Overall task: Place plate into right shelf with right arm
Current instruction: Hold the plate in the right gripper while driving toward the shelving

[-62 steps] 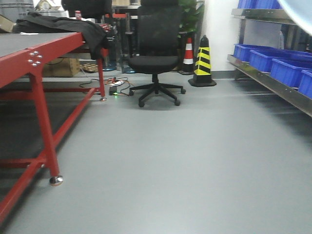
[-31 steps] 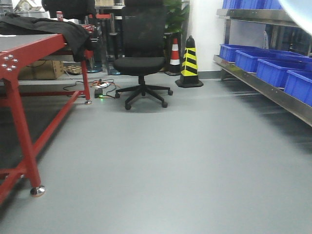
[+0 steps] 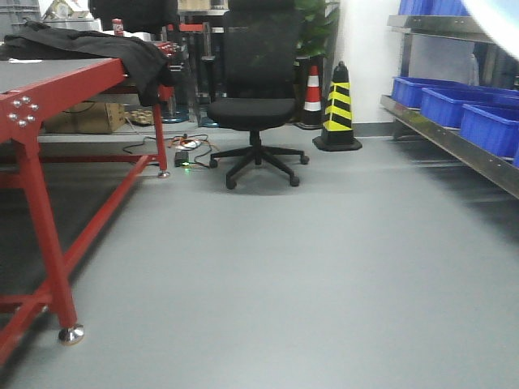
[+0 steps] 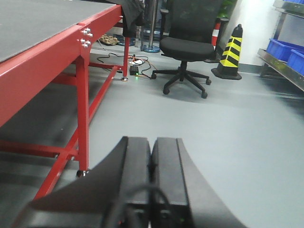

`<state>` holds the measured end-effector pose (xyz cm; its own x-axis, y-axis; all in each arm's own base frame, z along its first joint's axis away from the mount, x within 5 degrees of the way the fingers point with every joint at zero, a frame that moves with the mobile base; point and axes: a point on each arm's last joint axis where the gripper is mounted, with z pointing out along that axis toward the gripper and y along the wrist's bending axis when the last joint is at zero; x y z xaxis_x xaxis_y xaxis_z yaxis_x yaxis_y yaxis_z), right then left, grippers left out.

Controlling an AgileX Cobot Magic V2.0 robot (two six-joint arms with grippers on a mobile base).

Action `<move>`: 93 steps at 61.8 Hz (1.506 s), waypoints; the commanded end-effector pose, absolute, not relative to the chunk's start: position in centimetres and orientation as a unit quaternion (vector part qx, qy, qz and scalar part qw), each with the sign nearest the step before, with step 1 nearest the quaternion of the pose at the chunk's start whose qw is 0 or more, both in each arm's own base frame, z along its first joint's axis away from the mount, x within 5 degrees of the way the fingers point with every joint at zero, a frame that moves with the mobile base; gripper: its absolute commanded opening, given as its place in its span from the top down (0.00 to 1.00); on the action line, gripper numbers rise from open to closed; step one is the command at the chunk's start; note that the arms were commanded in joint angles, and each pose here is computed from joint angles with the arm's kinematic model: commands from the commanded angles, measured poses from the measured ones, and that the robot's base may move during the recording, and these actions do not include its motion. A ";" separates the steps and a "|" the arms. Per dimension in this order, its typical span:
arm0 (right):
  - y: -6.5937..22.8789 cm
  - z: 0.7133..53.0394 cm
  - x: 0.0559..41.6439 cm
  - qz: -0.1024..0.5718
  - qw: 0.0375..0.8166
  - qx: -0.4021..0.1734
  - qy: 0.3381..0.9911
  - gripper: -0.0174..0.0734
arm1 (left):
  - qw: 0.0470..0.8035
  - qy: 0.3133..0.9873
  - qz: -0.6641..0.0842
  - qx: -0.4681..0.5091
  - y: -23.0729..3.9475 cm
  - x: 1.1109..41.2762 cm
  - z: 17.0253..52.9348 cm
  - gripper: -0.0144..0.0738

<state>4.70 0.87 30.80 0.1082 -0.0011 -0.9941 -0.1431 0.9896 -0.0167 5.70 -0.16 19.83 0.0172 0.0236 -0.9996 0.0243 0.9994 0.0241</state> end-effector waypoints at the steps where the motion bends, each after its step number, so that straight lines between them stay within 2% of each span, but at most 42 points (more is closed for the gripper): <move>1: 0.7 32.4 4.4 0.044 0.778 -0.041 0.625 0.75 | 0.744 0.669 -0.002 0.007 -0.1 5.6 20.3 0.98; 93: 0.7 32.4 4.4 0.044 0.778 -0.041 0.625 0.75 | 0.744 0.669 -0.002 0.007 -0.1 5.6 20.3 0.98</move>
